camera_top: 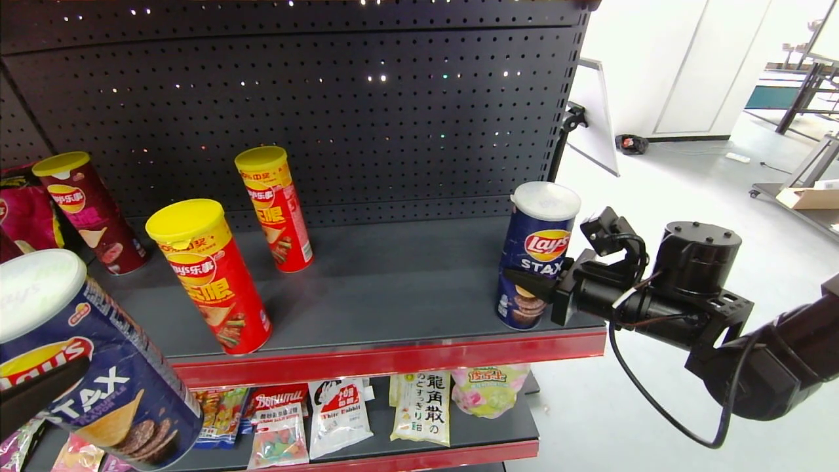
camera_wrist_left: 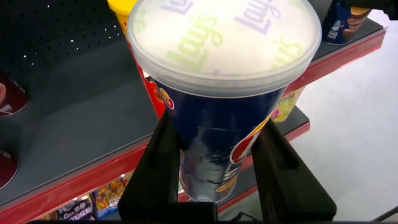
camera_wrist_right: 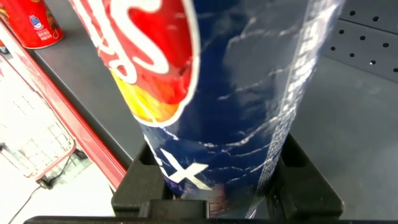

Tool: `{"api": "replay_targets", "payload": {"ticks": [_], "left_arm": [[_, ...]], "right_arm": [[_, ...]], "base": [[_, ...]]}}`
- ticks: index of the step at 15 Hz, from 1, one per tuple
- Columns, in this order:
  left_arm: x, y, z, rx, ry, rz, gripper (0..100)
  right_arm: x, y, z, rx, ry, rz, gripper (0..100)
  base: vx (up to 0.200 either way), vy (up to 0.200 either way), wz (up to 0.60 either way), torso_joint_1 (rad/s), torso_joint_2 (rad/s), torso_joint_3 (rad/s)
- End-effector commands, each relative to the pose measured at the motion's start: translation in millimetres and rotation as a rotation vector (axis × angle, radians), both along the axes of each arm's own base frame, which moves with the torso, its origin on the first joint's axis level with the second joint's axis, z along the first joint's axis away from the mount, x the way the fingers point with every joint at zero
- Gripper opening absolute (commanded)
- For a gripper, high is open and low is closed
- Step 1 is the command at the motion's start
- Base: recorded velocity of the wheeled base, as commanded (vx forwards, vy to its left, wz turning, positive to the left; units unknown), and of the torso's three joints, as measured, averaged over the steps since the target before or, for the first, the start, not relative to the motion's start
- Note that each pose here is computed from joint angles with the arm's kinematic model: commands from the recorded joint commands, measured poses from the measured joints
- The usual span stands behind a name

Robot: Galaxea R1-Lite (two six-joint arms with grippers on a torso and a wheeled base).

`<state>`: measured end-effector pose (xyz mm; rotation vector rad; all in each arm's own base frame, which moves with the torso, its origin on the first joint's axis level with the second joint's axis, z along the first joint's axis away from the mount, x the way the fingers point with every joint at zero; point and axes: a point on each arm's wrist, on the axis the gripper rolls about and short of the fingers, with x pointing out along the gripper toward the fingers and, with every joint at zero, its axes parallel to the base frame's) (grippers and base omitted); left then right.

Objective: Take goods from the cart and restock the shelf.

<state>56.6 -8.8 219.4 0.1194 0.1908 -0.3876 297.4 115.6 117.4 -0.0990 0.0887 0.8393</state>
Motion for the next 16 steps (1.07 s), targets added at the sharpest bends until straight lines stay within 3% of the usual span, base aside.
{"api": "replay_targets", "payload": {"ticks": [1,2,3,16], "left_arm": [[0,0.0,-0.1,0.0,0.0,0.0,0],[-1,0.0,0.0,0.0,-0.002,0.0,0],[0,0.0,-0.1,0.0,0.0,0.0,0],[0,0.0,-0.2,0.0,0.003,-0.002,0]], "right_arm": [[0,1,-1,-0.002,0.004,0.003,0],[0,1,-1,-0.002,0.005,0.004,0],[-1,2,-1,-0.001,0.006,0.007,100],[-25,-10,1,-0.006,0.028,-0.003,100]], "base": [[0.0,0.0,0.0,0.0,0.0,0.0],[0.0,0.0,0.0,0.0,0.0,0.0],[0.0,0.0,0.0,0.0,0.0,0.0],[0.0,0.0,0.0,0.0,0.0,0.0]]}}
